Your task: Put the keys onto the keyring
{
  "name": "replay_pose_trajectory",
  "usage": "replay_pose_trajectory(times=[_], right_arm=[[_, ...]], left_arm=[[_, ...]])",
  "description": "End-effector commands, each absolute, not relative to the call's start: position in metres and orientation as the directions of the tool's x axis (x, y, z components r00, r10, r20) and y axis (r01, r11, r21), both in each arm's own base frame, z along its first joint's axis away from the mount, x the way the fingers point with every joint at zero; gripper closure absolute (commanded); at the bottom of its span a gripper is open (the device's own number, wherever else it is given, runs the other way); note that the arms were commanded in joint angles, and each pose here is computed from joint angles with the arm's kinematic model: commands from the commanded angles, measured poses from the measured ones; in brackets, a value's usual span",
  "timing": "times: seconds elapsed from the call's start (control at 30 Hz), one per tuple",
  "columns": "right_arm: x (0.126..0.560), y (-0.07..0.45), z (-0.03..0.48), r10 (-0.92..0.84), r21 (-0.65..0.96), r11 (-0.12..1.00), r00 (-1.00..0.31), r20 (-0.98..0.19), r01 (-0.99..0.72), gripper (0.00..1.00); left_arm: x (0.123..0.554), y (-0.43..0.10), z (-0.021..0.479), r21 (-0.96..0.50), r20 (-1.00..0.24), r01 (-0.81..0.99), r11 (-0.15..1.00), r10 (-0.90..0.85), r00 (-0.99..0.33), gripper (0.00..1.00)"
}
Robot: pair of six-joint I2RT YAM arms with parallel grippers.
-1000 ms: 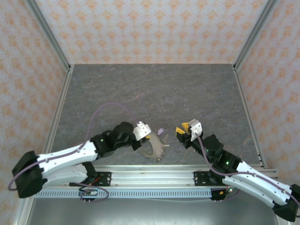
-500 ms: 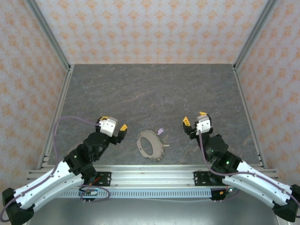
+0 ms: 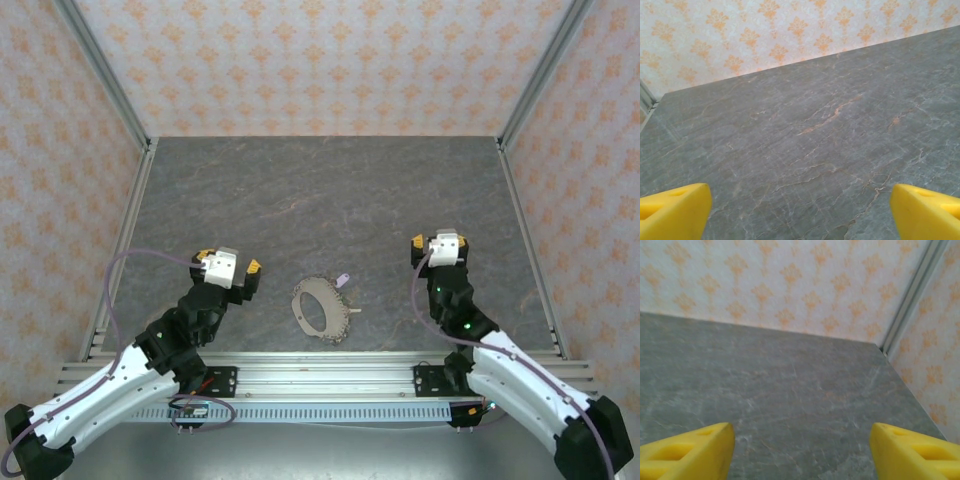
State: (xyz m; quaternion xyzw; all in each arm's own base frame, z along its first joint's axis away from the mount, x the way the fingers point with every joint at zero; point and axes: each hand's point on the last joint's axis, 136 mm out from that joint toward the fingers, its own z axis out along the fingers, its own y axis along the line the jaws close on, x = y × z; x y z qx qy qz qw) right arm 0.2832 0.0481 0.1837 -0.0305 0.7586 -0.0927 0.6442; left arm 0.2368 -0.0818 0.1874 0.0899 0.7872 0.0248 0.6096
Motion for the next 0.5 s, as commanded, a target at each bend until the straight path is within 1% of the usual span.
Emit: replay_pose_trajectory(times=[0.0,0.1,0.23,0.3,0.47], right_arm=[[0.297,0.045,0.179,-0.085,-0.096,0.993,-0.154,-0.984,0.067,0.28],[0.308,0.041,0.162,-0.067,-0.077,0.996,-0.168,-0.984,0.053,0.28],[0.326,0.033,0.132,-0.066,-0.084,0.994,-0.238,-0.969,0.065,0.27],[0.337,0.036,0.129,-0.096,-0.113,0.992,-0.264,-0.960,0.051,0.27],[0.362,0.034,0.121,-0.115,-0.132,0.990,-0.274,-0.955,0.046,0.27]], left_arm=[[0.236,-0.066,0.185,0.153,-0.954,0.035,0.988,0.157,-0.254,0.08],[0.236,-0.065,0.187,0.151,-0.957,0.026,0.988,0.153,-0.248,0.07],[0.238,-0.064,0.190,0.153,-0.960,0.014,0.988,0.152,-0.237,0.06],[0.240,-0.065,0.190,0.159,-0.959,0.014,0.987,0.157,-0.237,0.05],[0.243,-0.062,0.192,0.189,-0.948,-0.008,0.982,0.180,-0.261,0.04]])
